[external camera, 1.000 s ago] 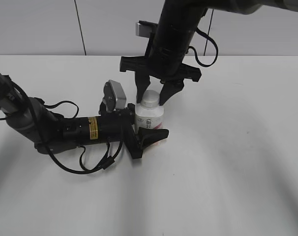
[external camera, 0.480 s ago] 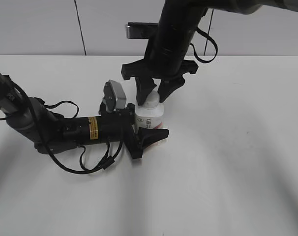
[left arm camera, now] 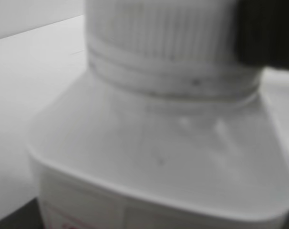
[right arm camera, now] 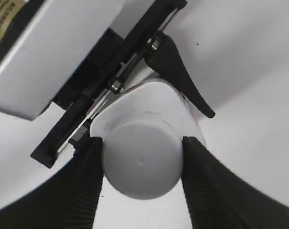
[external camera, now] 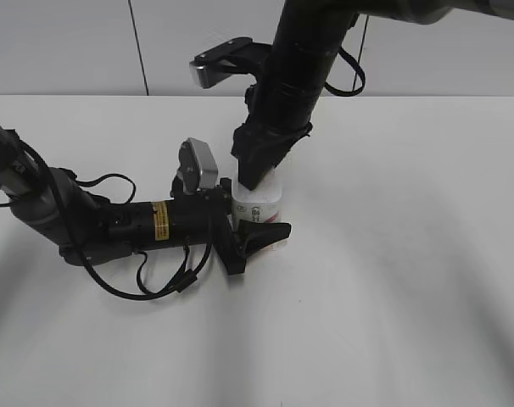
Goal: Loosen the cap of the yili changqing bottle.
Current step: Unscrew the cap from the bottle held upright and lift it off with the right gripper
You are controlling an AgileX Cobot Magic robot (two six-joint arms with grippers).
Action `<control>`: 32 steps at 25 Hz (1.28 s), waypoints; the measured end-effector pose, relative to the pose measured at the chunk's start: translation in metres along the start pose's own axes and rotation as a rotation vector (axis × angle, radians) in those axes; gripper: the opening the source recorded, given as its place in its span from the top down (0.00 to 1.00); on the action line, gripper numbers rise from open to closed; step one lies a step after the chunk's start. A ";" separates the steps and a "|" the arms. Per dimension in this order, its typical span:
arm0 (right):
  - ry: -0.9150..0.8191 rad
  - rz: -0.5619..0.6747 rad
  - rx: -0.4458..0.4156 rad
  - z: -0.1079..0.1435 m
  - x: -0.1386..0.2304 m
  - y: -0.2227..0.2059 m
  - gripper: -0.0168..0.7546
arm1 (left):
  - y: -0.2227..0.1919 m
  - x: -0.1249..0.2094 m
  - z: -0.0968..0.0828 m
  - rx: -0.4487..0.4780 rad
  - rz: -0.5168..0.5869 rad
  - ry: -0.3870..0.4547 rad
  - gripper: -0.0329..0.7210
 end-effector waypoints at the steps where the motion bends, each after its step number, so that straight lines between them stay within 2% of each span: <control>1: 0.035 0.001 0.000 0.000 0.000 0.000 0.46 | 0.000 0.000 0.000 0.001 0.000 0.000 0.36; 25: 0.586 0.005 -0.002 0.000 0.000 0.001 0.47 | 0.000 0.000 0.000 0.004 0.003 -0.013 0.36; 32: 0.665 0.004 -0.005 0.001 0.000 0.001 0.47 | 0.000 0.000 0.000 0.005 0.002 -0.017 0.36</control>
Point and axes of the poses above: a point on each arm's last joint axis where the gripper is mounted, y pointing back along that axis away from the gripper, z along the wrist's bending axis when the last joint is at zero, x = y × z, the point moved 5 cm from there along -y, pointing out along that axis toward the gripper, and after that the axes turned 1 degree about -y, right-handed, at the moved point
